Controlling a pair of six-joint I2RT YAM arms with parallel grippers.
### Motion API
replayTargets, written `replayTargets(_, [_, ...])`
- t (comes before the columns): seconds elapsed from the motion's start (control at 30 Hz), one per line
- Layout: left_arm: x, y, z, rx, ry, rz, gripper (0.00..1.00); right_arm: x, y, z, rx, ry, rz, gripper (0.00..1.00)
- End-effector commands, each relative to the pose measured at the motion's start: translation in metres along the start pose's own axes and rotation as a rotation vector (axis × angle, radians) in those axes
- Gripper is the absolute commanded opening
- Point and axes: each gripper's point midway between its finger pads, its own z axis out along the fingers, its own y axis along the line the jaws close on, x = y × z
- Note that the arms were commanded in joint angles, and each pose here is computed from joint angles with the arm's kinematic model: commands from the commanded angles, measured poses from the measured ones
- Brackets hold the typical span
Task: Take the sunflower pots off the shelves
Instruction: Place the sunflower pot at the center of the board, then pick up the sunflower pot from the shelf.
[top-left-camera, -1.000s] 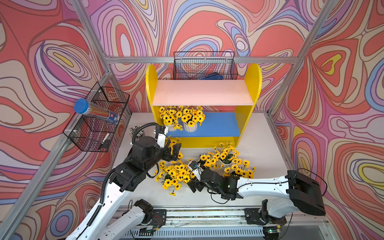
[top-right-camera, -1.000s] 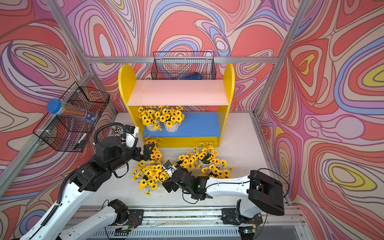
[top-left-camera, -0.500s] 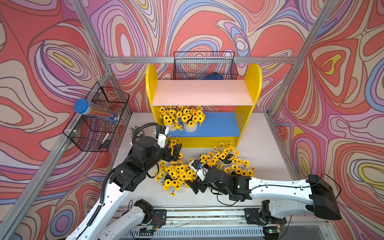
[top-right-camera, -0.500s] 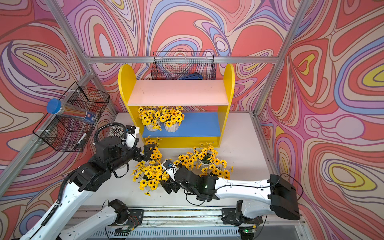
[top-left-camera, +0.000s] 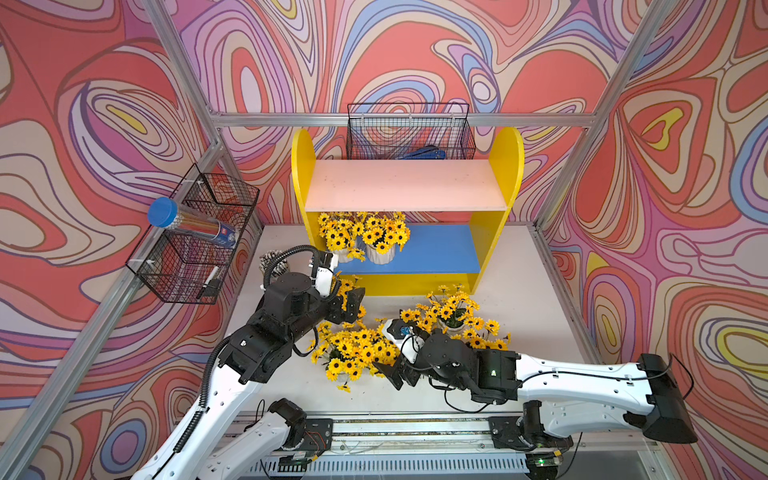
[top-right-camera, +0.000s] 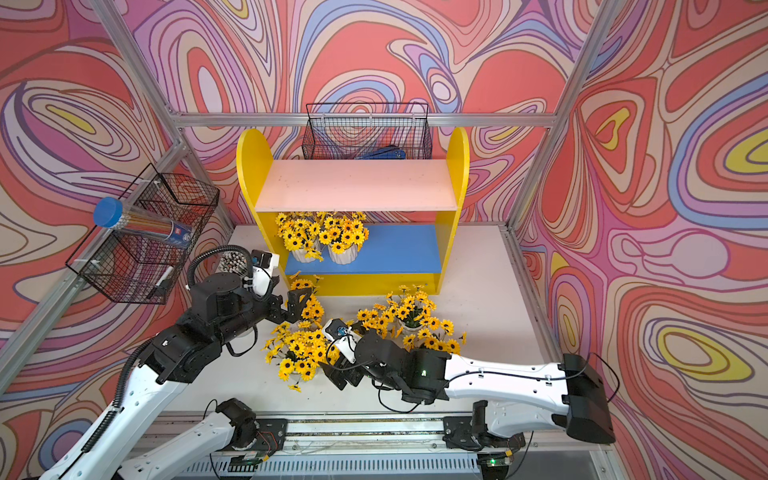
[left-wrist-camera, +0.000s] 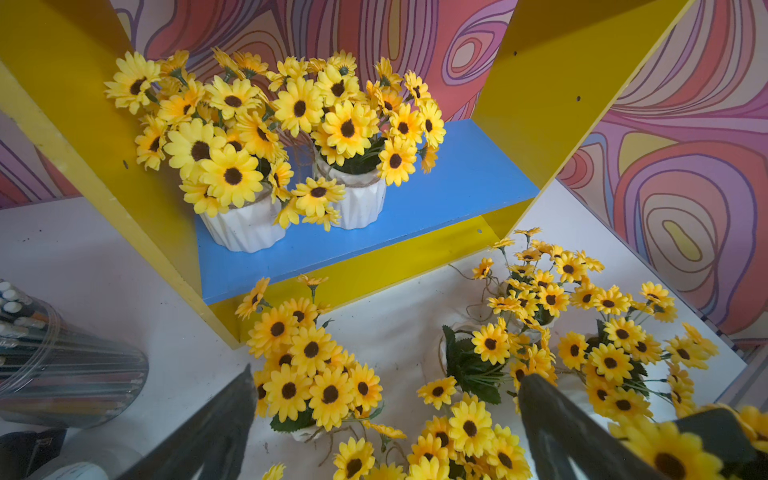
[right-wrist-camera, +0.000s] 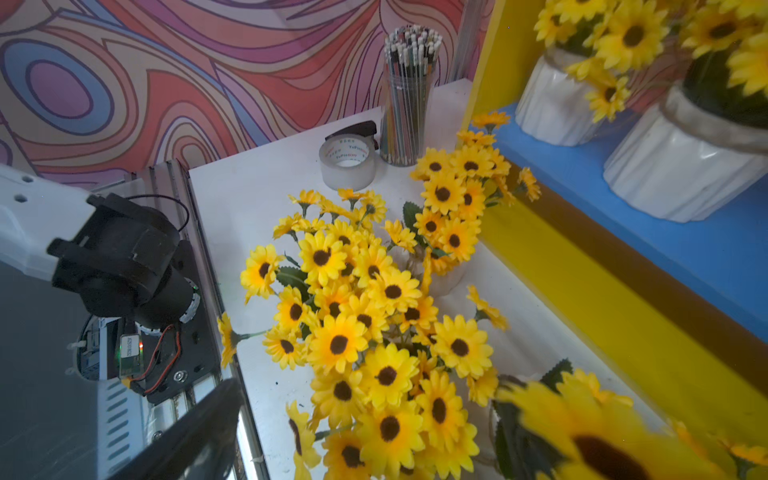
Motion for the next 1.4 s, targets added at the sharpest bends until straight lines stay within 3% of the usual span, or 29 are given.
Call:
replayTargets(0.0, [-0.018,-0.004,-0.011,0.017,-0.048,-0.001,1.00,-0.026,-0.011,-0.005,0.067,-0.056,-0.060,0.98])
replayTargets(0.3, [-0.024,-0.005,-0.008,0.016,-0.061,0.024,1.00,-0.068,-0.057,-0.004,0.167,-0.157,-0.060,0.98])
replayTargets(0.67, [-0.008,0.013,0.005,-0.073,-0.025,0.038,1.00,-0.073,-0.147,-0.010,0.342,-0.178,0.014,0.98])
replayTargets(0.93, [-0.002,0.036,0.006,-0.201,-0.018,0.040,1.00,-0.069,-0.190,-0.005,0.380,-0.177,0.067,0.98])
replayTargets(1.13, [0.000,0.059,-0.001,-0.331,-0.029,0.029,1.00,-0.076,-0.207,0.017,0.353,-0.187,0.086,0.98])
replayTargets(1.37, [0.000,0.064,-0.004,-0.355,-0.044,0.023,1.00,-0.068,-0.237,0.069,0.331,-0.172,0.125,0.98])
